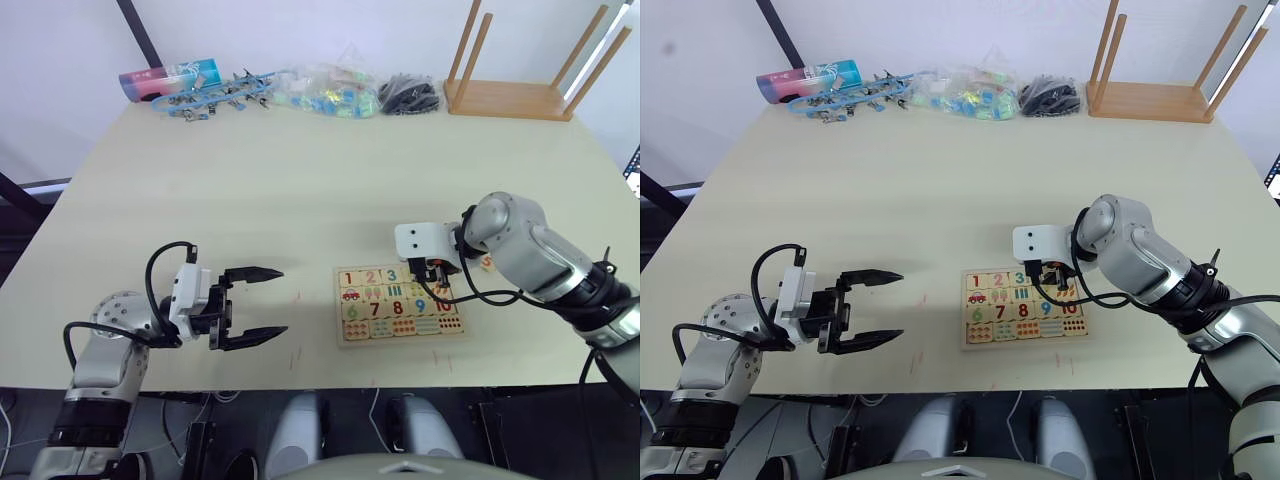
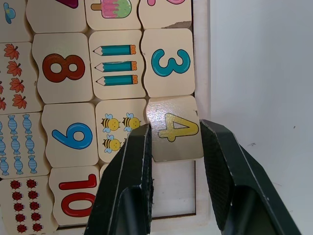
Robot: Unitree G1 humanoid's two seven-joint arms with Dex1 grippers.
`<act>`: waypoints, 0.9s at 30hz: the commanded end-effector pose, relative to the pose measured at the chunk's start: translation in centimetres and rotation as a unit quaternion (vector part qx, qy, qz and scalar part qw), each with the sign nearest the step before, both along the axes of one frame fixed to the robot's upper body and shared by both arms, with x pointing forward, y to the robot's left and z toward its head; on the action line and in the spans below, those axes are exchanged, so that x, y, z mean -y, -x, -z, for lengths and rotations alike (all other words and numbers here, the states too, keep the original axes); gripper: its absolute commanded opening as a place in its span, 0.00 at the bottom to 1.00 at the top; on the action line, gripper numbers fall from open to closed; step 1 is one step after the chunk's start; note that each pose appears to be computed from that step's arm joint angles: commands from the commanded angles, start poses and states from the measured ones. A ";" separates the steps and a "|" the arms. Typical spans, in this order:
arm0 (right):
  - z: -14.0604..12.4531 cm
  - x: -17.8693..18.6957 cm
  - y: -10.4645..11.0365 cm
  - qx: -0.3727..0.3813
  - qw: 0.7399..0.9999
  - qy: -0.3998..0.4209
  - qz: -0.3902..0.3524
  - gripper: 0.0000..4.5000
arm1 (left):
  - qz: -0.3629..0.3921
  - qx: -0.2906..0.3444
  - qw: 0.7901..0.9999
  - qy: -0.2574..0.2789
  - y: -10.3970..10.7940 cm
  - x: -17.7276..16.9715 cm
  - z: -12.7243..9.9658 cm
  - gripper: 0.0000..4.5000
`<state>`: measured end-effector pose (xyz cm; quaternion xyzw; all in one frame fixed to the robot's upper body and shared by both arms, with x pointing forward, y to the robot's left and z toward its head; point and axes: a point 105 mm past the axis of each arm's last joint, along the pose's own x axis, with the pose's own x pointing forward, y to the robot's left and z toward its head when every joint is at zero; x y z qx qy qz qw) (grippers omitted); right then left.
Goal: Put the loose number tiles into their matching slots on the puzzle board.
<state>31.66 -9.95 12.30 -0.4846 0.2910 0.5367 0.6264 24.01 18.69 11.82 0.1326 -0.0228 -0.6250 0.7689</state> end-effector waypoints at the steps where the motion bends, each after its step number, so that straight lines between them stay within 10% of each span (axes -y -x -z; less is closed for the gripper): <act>1: -0.5 0.0 0.0 0.013 1.000 -0.002 -0.007 0.43 | 0.007 0.022 1.000 -0.002 0.2 0.1 -0.9 1.00; 7: -0.7 0.2 -0.2 0.016 1.000 -0.001 -0.004 0.91 | 0.009 0.022 1.000 -0.002 0.0 0.2 -0.8 1.00; 23: -3.0 2.0 -0.5 0.020 0.996 -0.087 0.026 0.91 | 0.023 0.024 0.999 -0.001 -0.3 0.6 -0.8 1.00; 27: -3.1 2.6 -0.8 0.025 0.987 -0.149 0.051 0.61 | 0.027 0.024 0.999 -0.002 -0.5 0.6 -0.8 1.00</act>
